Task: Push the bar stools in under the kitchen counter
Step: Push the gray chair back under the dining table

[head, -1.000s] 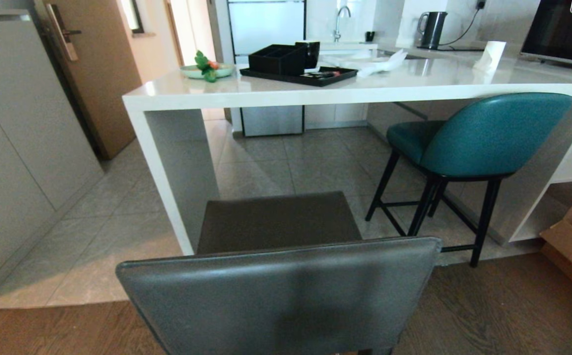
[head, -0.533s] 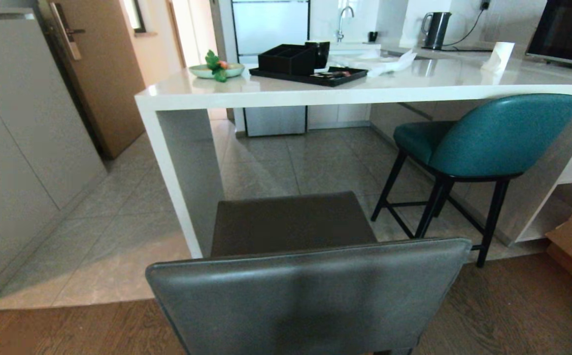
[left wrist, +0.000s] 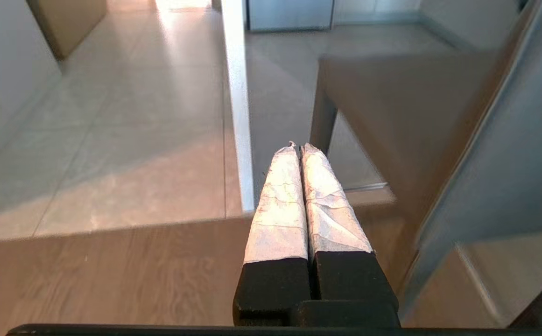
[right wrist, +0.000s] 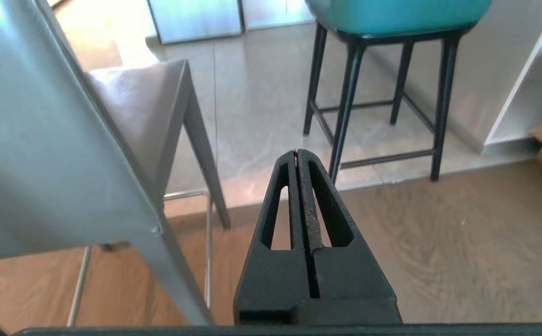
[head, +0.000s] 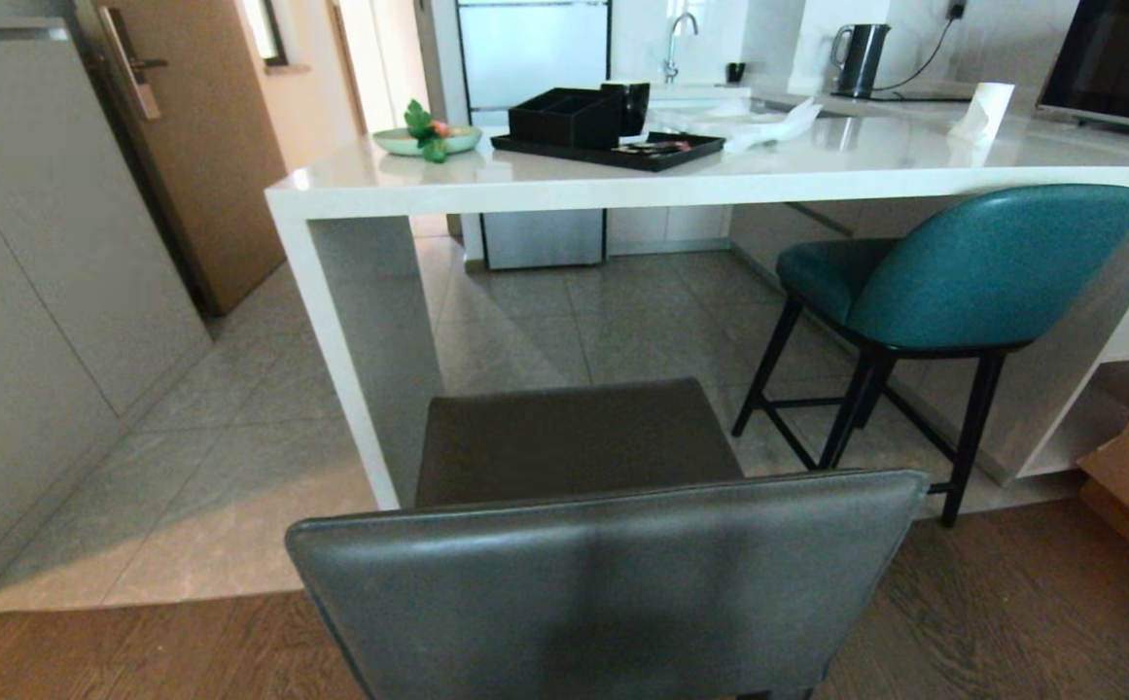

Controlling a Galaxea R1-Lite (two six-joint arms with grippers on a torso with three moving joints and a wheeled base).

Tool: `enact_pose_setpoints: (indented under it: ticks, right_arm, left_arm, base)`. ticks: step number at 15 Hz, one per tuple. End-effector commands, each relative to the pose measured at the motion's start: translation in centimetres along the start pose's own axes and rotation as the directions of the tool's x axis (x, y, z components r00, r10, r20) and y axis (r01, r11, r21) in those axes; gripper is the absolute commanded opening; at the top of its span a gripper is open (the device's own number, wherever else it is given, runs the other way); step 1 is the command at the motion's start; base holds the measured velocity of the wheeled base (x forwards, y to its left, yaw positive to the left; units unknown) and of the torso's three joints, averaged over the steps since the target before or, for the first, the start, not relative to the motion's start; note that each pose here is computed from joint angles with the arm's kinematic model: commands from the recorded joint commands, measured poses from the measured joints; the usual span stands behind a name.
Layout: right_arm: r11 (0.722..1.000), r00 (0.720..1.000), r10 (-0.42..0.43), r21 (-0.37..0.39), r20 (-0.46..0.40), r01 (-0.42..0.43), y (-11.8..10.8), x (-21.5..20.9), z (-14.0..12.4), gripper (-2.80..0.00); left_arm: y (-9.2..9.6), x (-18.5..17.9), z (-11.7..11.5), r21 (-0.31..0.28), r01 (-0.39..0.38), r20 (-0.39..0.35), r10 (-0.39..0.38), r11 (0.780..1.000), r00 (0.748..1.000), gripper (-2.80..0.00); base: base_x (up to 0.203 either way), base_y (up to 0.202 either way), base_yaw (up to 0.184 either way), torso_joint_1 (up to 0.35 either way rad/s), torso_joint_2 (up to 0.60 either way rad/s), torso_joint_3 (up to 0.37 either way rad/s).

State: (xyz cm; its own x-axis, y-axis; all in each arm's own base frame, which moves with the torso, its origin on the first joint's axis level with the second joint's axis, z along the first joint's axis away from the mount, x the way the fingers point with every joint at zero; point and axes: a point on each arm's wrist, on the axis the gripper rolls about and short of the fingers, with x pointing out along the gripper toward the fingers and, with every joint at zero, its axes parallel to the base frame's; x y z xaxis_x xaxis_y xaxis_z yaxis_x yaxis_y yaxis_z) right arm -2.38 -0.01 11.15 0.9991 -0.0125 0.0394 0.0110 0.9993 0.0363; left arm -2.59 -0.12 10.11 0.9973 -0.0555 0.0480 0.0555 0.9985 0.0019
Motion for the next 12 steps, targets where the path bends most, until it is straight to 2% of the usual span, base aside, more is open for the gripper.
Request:
enact_pose_setpoints:
  ticks: [1, 3, 7, 10, 12]
  right_arm:
    - [1.0, 0.997, 0.001, -0.001, -0.072, -0.001, 0.1, 1.2, 1.3, -2.8]
    - [1.0, 0.992, 0.006, -0.002, -0.128, -0.006, 0.1, 2.9, 2.2, -2.8]
    - [1.0, 0.976, 0.016, 0.001, -0.215, -0.016, 0.3, 8.5, 3.5, -2.8]
    - [0.999, 0.972, 0.052, 0.001, -0.228, -0.054, 0.6, 12.9, 3.3, -2.8]
    - [0.993, 0.967, 0.112, -0.002, -0.228, -0.115, 1.5, 15.2, 2.5, -2.8]
  left_arm:
    - [0.0, 0.7, 1.1, -0.007, 0.011, -0.045, -0.012, 1.0, 0.999, -2.8]
    - [0.0, 2.0, 2.3, -0.015, 0.047, -0.082, -0.048, 0.999, 0.996, -2.8]
    - [0.2, 7.5, 3.8, -0.033, 0.087, -0.185, -0.091, 0.996, 0.978, -2.8]
    - [0.0, 11.1, 3.1, -0.047, 0.132, -0.233, -0.14, 0.99, 0.962, -2.8]
    - [-0.3, 13.0, 2.5, -0.061, 0.154, -0.25, -0.165, 0.986, 0.954, -2.8]
  base:
    - [0.0, 0.0, 0.0, 0.0, 0.0, 0.0]
    - [0.0, 0.0, 0.0, 0.0, 0.0, 0.0]
    - [0.0, 0.0, 0.0, 0.0, 0.0, 0.0]
    - [0.0, 0.0, 0.0, 0.0, 0.0, 0.0]
    - [0.0, 0.0, 0.0, 0.0, 0.0, 0.0]
